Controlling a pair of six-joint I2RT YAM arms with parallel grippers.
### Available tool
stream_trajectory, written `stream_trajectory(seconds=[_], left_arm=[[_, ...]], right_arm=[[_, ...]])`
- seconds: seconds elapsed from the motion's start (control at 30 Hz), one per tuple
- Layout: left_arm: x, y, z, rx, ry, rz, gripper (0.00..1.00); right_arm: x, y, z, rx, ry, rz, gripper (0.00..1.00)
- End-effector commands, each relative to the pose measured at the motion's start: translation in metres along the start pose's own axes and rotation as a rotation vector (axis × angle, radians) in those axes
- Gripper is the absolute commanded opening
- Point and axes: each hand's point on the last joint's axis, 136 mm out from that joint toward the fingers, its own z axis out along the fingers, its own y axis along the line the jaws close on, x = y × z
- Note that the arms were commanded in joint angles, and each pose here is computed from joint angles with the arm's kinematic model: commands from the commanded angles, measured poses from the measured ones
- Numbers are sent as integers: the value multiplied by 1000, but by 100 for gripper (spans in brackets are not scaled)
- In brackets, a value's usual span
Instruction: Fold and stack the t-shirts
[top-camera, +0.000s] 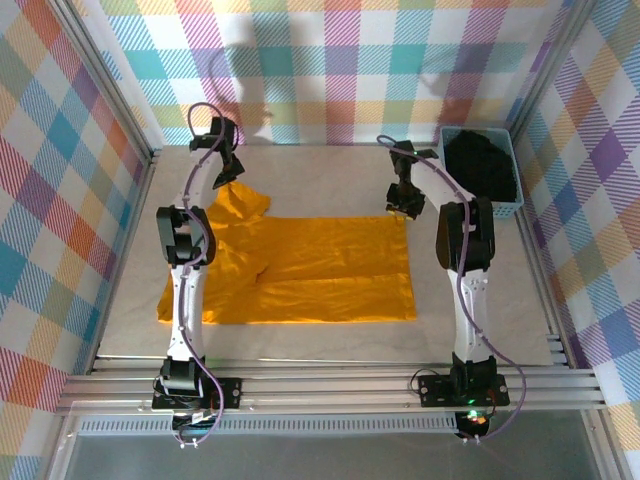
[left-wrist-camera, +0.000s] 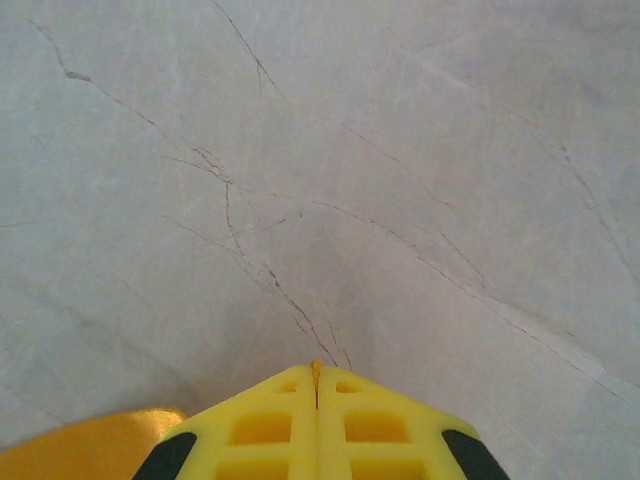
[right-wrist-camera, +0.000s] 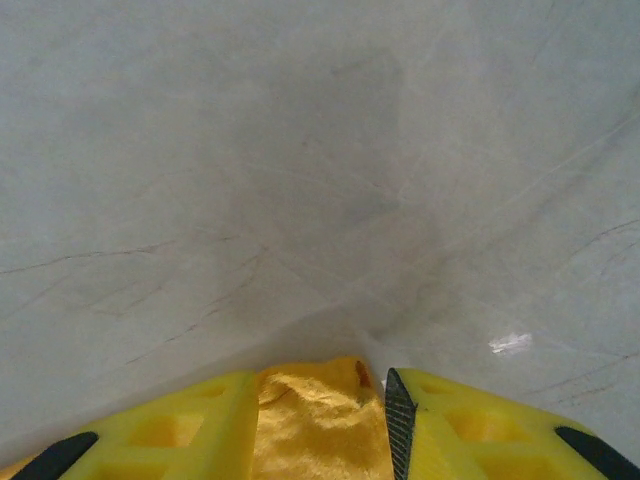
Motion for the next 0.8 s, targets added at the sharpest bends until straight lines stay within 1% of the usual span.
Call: stream_trajectory(seconds=[0.0,0.17,0.27,0.37,0.53,0.7,0.77], left_arm=[[1,-6,-26,28,5,-9,0],[2,-8,-30,42,12,-9,0],[5,-7,-30,39,23,-7,0],[9,-6,-31,37,35,-2,0],[13,1,-47,1,38,-15,0],[30,28,-73,-85,69,-56,0],[37,39,-89,-95,65,-66,0]], right_arm=[[-1,-2,0,15,6,25,39],[1,-8,10,35,29,30,37],[3,-8,13,30,38,18,31],[3,-7,9,18,33,5,20],[-2,-1,-10,-33,-35,-46,1],[-7,5,-34,-76,-127,-152,0],[-7,6,-44,-78,-171,-204,0]])
